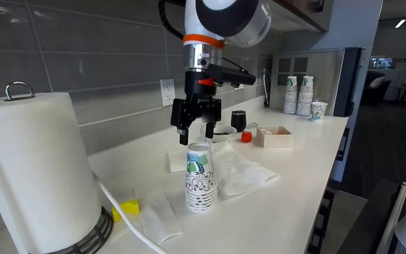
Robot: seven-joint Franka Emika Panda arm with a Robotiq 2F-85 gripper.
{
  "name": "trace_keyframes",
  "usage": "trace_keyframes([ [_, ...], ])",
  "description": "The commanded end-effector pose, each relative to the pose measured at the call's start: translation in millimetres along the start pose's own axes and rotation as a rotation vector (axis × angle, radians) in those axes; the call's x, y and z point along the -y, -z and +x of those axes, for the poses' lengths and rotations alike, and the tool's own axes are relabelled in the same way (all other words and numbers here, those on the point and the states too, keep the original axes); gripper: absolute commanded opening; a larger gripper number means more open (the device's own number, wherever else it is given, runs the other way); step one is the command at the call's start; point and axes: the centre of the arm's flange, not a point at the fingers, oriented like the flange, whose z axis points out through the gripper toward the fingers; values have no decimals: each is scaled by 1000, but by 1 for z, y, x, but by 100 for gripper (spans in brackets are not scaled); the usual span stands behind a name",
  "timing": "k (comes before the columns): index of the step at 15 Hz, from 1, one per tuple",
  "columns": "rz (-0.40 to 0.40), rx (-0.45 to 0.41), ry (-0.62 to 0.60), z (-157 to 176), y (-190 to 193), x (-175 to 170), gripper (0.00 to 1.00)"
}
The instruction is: Move the stacked cups to the right
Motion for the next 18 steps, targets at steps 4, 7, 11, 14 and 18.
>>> trace_keyframes([
  [4,-75,3,-55,1,-16,1,100],
  [7,-101,3,-73,3,-19,0,100],
  [11,-119,16,-80,5,-30,1,100],
  [14,-117,32,-84,5,-38,0,100],
  [18,-123,41,-85,5,-47,2,100],
])
